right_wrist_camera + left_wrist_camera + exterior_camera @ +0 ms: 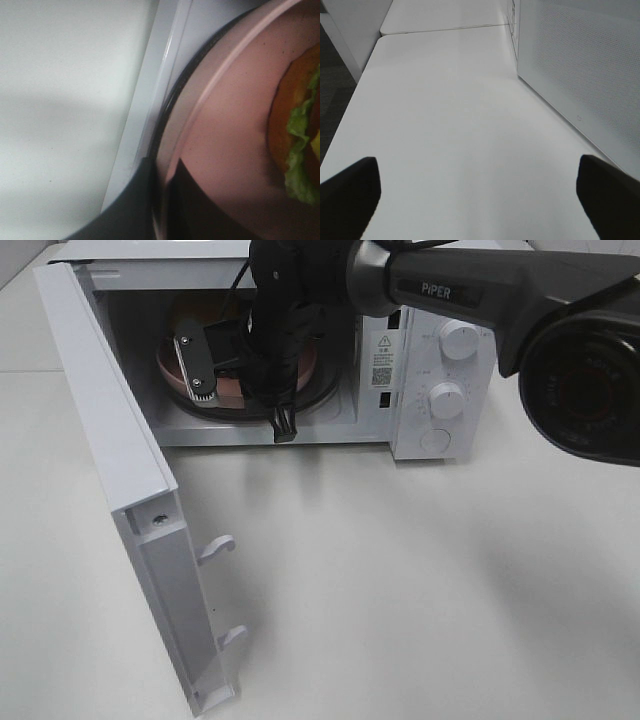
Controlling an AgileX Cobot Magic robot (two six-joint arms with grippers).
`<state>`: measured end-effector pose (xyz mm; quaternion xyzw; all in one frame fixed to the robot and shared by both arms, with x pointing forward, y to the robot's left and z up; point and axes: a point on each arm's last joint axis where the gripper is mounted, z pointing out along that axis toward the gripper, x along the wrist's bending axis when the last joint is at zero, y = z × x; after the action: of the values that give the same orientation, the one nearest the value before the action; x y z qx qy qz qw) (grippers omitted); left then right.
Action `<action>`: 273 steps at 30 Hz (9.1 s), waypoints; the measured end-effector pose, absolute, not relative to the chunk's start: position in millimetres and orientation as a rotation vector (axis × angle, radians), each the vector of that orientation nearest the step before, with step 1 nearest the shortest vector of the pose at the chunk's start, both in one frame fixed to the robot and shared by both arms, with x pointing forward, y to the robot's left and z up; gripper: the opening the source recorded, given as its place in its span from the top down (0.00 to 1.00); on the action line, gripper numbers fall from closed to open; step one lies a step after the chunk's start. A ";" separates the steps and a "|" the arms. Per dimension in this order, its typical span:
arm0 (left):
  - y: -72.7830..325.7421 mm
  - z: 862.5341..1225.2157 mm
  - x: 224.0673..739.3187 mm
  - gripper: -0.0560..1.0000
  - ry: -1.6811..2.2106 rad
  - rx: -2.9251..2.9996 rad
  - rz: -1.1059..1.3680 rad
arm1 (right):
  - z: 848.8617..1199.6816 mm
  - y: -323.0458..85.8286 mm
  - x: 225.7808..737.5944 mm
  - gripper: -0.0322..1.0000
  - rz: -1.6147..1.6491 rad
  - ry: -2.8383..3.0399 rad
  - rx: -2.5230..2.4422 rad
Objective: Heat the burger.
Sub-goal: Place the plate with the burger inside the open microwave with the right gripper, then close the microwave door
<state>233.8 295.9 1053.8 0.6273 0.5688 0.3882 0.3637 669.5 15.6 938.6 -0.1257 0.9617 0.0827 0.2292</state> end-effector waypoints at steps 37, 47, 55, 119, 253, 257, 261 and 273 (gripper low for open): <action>295.9 1053.8 233.8 0.01 1.464 1.614 0.999 | 929.4 17.4 672.6 0.76 0.266 2.666 -0.203; 295.9 1053.8 233.8 0.01 1.464 1.614 0.999 | 931.4 16.8 671.0 0.33 0.276 2.690 -0.140; 295.9 1053.8 233.8 0.01 1.464 1.614 0.999 | 938.9 14.6 667.9 0.27 0.274 2.715 -0.121; 295.9 1053.8 233.8 0.01 1.464 1.614 0.999 | 999.4 -52.2 580.0 0.25 0.142 2.898 -0.068; 295.9 1053.8 233.8 0.01 1.464 1.614 0.999 | 1049.1 -298.7 234.1 0.44 0.920 1.606 1.497; 295.9 1053.8 233.8 0.01 1.464 1.614 0.999 | 1049.1 -298.7 234.1 0.48 0.920 1.606 1.497; 295.9 1053.8 233.8 0.01 1.464 1.614 0.999 | 1049.1 -298.7 234.1 0.49 0.920 1.606 1.497; 295.4 1065.7 238.6 0.01 1.428 1.570 1.024 | 1049.1 -298.7 234.1 0.49 0.920 1.606 1.497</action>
<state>238.6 295.4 1065.7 0.6157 0.5599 0.4014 0.3824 234.1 -298.7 1049.1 0.5840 0.6264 0.3588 0.3712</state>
